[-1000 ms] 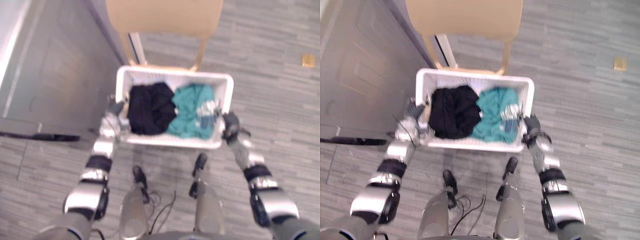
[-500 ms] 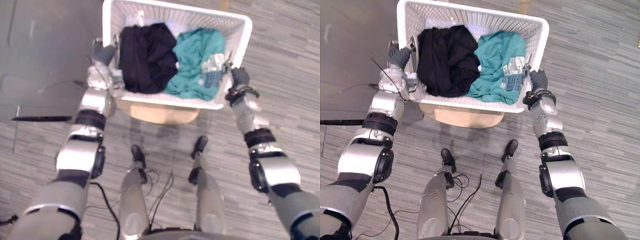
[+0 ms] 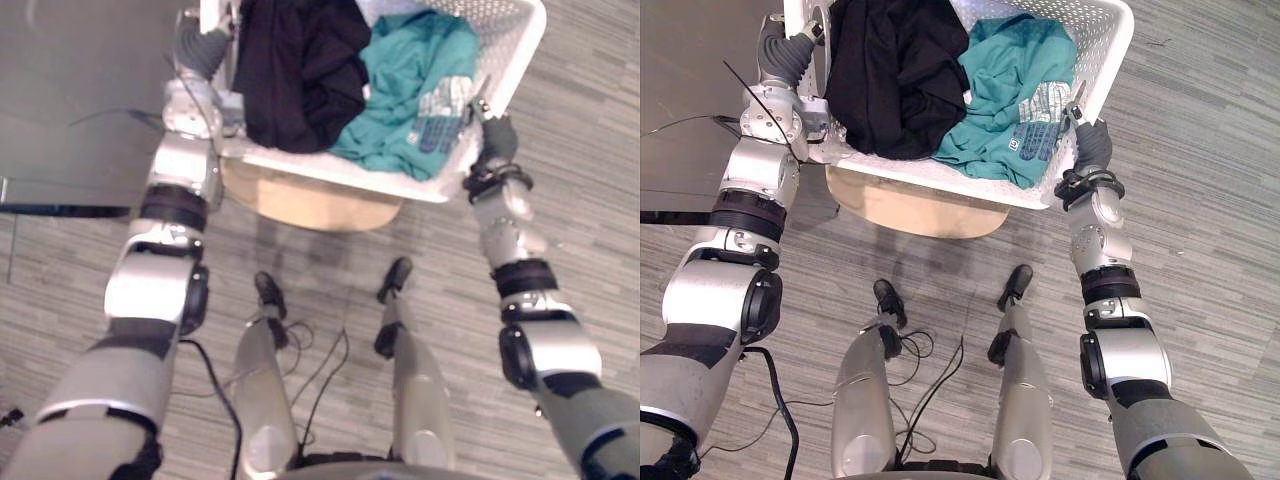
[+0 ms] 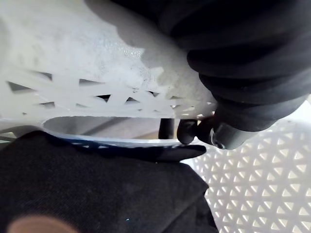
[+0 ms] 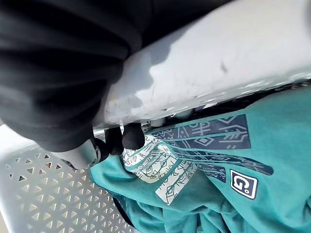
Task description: Pick up the laundry basket with both hands and put the clothes into the washing machine.
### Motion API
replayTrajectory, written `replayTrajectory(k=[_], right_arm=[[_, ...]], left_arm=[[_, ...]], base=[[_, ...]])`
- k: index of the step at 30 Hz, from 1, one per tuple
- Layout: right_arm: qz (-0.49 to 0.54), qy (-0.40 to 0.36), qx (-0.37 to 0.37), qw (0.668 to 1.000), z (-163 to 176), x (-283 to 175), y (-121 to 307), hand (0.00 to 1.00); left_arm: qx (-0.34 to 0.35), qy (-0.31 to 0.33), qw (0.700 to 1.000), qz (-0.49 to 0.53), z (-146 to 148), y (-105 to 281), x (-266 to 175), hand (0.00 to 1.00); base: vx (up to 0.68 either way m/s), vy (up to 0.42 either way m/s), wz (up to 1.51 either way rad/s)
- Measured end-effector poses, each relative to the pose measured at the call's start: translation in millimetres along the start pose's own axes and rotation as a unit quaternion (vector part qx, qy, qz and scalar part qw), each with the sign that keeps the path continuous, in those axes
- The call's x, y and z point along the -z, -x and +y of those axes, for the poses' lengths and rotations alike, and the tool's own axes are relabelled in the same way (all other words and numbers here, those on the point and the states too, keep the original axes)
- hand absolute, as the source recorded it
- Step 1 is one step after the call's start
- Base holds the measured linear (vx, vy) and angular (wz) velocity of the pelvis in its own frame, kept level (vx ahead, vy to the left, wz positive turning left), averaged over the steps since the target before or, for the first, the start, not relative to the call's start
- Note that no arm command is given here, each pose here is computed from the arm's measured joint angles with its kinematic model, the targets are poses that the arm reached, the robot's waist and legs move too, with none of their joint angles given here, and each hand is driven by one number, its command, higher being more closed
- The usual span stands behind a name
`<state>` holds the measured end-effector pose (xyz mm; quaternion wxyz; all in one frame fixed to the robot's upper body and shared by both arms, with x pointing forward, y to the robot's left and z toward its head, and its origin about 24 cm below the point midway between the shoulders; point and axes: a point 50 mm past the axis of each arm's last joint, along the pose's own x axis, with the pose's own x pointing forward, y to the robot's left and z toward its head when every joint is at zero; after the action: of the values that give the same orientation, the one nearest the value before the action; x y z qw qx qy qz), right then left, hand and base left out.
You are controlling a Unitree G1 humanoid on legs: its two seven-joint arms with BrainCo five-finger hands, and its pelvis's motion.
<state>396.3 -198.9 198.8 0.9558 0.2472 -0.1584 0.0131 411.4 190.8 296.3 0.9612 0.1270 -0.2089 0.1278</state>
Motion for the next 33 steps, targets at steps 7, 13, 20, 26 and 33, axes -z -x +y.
replayTrajectory(k=[7,13,20,26,33], right_arm=[[0.007,-0.015,-0.001,1.000,1,3,-3,0.00],[0.076,0.010,-0.007,0.997,-5,28,4,0.00],[0.109,0.052,-0.033,0.992,-3,32,7,0.00],[0.105,0.100,-0.062,0.988,-29,21,36,0.00],[0.105,0.135,-0.022,0.985,-81,5,75,0.00]], left_arm=[[-0.015,0.021,0.999,0.028,8,-1,6,0.00],[-0.036,0.043,0.998,0.033,26,-3,7,0.00],[-0.028,0.051,0.998,0.038,28,-2,10,0.00],[-0.035,0.034,0.998,0.051,51,0,22,0.00],[-0.060,0.001,0.996,0.068,78,6,36,0.00]], base=[[0.00,0.008,-0.01],[-0.01,0.015,-0.02],[0.00,0.005,-0.03],[0.02,0.008,-0.05],[0.03,0.025,0.01]])
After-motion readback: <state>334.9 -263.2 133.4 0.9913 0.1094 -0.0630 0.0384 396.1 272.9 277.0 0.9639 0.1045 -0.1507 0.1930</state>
